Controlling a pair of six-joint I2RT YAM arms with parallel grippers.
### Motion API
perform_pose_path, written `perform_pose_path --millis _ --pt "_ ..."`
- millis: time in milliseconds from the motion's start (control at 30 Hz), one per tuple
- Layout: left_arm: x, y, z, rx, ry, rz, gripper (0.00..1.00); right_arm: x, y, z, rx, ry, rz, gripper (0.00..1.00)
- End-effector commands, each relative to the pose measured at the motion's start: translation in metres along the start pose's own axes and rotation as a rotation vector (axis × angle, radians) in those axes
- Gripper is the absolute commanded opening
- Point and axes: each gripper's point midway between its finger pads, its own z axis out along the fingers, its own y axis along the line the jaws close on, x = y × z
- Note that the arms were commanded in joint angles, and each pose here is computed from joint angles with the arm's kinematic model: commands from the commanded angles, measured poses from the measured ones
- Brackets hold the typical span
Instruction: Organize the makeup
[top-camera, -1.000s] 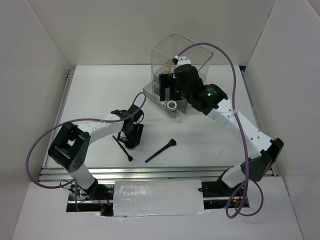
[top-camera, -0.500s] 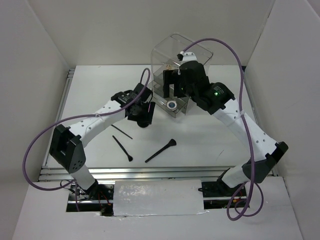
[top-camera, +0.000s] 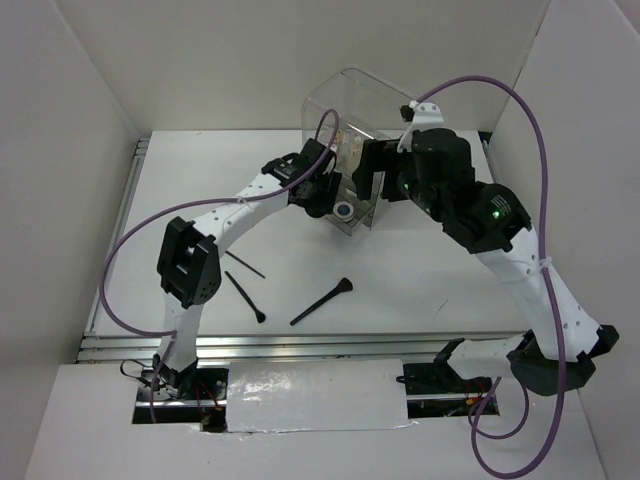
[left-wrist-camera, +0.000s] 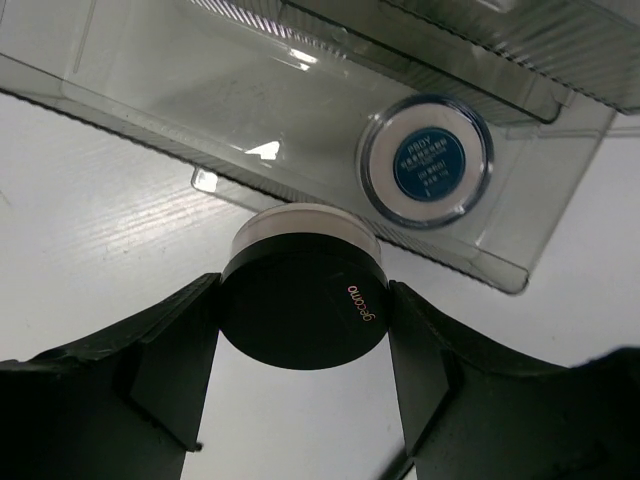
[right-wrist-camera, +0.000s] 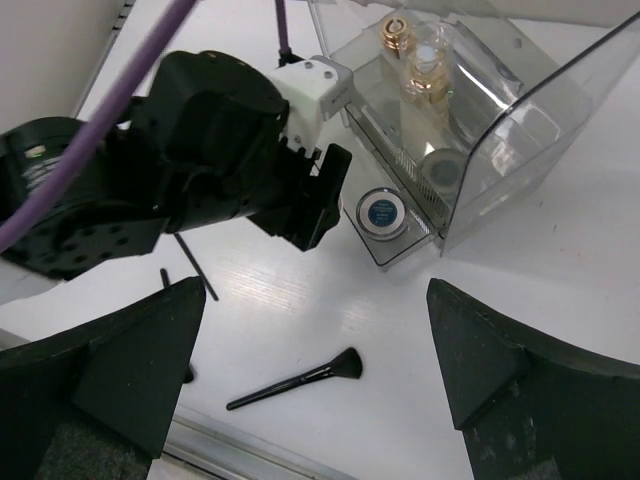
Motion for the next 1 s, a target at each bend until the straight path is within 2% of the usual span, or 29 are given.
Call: perform_pose_path --millis 0,367,500,733,867,967 --pt "-0.043 -0.001 0.003 -0.014 -0.148 0.036 0.17 -0.013 -0.008 -0.028 0.0 -0.038 0.016 1.0" --pt "-0.074 0.004 0.004 -0.015 -0.25 0.027 0.2 -0.002 -0.017 -0.038 0.014 -0.005 -0.017 1.0" --pt "-0.091 0.0 -0.009 0.013 -0.345 -0.004 0.22 -0.002 -0.016 -0.036 0.008 0.0 -0.039 1.0" --pt "-0.092 0.002 0.009 0.001 -0.376 -0.013 0.23 -0.007 -0.005 -0.035 -0.045 0.0 -0.05 1.0" --pt "-0.09 0.006 0.018 -0.017 -0.372 -0.01 0.33 -0.004 -0.001 -0.034 -0.066 0.01 -0.048 1.0" --pt "-0.088 0.01 0.018 -0.038 -0.356 -0.012 0.58 -0.003 -0.001 -0.034 -0.067 0.012 -0.047 1.0"
